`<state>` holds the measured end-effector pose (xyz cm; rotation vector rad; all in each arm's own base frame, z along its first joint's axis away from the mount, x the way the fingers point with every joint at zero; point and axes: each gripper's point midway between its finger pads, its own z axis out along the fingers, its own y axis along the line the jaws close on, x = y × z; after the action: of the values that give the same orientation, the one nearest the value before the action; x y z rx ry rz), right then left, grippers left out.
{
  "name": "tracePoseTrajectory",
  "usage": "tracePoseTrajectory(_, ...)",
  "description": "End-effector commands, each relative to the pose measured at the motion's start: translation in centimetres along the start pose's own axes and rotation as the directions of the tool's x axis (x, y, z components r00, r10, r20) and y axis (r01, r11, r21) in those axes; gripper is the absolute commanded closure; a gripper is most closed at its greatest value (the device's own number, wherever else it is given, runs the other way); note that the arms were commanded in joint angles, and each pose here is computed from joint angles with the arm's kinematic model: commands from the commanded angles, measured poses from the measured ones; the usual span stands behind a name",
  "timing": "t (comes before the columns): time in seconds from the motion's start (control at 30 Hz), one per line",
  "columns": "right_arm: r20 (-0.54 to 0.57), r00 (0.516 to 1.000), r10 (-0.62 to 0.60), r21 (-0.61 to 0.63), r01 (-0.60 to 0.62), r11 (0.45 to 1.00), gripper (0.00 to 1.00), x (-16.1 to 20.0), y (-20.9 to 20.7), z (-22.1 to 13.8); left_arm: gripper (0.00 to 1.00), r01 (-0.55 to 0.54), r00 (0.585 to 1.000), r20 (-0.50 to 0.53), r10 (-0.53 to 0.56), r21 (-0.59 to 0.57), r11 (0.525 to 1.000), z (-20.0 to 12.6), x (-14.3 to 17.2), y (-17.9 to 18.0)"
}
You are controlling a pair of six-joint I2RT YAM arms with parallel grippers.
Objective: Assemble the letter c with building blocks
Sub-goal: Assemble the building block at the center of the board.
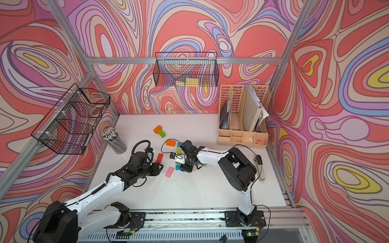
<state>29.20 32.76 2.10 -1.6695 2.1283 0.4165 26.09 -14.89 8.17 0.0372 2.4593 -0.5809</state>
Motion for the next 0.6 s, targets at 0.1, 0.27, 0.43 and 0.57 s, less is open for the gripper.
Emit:
tracePoseTrajectory(0.1, 0.015, 1.0, 0.011, 0.002, -0.011, 1.0, 0.54, -0.67, -0.12, 0.38, 0.57, -0.006, 1.0, 0.001, 0.006, -0.021, 1.0, -0.33, 0.31, 0.56)
tracePoseTrajectory(0.27, 0.018, 1.0, 0.016, 0.005, -0.016, 1.0, 0.54, -0.74, -0.26, 0.55, 0.57, -0.007, 1.0, 0.002, 0.007, -0.021, 1.0, -0.34, 0.26, 0.53)
tracePoseTrajectory(0.43, 0.021, 1.0, 0.021, 0.012, -0.021, 1.0, 0.54, -0.87, -0.43, 0.61, 0.57, -0.009, 1.0, 0.004, 0.009, -0.022, 1.0, -0.37, 0.23, 0.54)
tracePoseTrajectory(0.57, 0.024, 0.999, 0.023, 0.014, -0.023, 1.0, 0.54, -0.97, -0.5, 0.64, 0.57, -0.008, 1.0, 0.002, 0.008, -0.022, 1.0, -0.36, 0.3, 0.55)
